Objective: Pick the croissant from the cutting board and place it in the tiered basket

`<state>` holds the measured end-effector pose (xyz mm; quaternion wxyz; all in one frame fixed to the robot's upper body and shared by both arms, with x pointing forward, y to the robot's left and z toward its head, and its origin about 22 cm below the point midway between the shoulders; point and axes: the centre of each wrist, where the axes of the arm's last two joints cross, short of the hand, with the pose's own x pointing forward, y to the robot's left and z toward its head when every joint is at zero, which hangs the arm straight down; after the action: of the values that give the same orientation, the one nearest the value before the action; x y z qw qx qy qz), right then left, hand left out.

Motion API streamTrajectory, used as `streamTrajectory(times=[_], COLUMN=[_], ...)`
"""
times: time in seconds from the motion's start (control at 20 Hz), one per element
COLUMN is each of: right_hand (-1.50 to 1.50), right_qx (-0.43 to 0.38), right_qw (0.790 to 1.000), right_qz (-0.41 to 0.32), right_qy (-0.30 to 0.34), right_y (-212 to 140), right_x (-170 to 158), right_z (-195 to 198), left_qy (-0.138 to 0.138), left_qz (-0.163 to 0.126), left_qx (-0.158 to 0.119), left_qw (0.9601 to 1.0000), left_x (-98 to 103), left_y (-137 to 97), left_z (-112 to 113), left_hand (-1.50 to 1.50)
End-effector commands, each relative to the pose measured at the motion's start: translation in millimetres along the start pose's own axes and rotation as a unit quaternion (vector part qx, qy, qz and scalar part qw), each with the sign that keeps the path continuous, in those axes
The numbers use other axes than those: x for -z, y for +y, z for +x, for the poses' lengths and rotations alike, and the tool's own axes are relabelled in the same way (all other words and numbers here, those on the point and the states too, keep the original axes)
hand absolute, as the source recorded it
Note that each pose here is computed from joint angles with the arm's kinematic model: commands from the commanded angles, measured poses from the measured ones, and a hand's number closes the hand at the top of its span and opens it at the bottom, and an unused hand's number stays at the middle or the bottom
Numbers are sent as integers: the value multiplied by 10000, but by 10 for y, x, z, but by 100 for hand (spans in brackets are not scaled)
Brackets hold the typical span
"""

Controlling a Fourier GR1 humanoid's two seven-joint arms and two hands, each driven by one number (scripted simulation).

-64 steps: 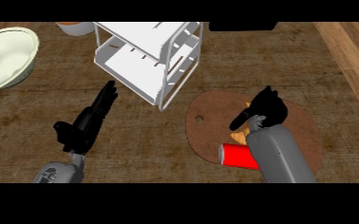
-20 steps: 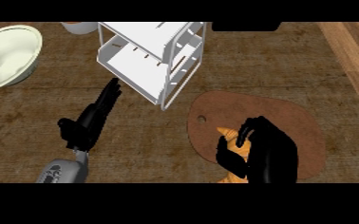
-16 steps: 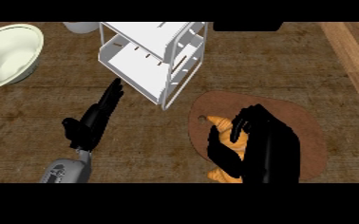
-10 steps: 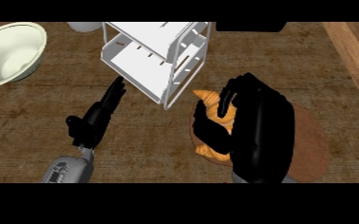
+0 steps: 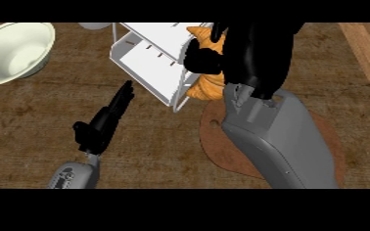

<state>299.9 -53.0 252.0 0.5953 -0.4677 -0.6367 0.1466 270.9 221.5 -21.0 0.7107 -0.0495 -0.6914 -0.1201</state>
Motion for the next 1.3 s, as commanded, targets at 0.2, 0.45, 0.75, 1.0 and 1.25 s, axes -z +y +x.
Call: streamTrajectory(times=[0.2,0.45,0.75,1.0,1.25], right_hand=[150,150,150,150,150], right_qx=[53,52,34,602,1088], right_qw=[9937,9921,9912,9878,9788], right_qz=[357,502,591,792,895], right_qy=[1065,1149,1187,1198,1484], right_y=[97,433,696,744,795], right_x=[599,791,921,1062,1092], right_z=[578,596,599,557,566], left_qy=[-73,-115,-140,-189,-213], left_qz=[-115,-205,-314,-238,-462], left_qx=[55,101,112,87,81], left_qw=[9999,9997,9993,9995,9987], left_x=[-20,116,139,253,218], left_y=[-70,-14,-149,-140,-200], left_z=[-42,113,50,167,128], left_hand=[0,0,0,0,0])
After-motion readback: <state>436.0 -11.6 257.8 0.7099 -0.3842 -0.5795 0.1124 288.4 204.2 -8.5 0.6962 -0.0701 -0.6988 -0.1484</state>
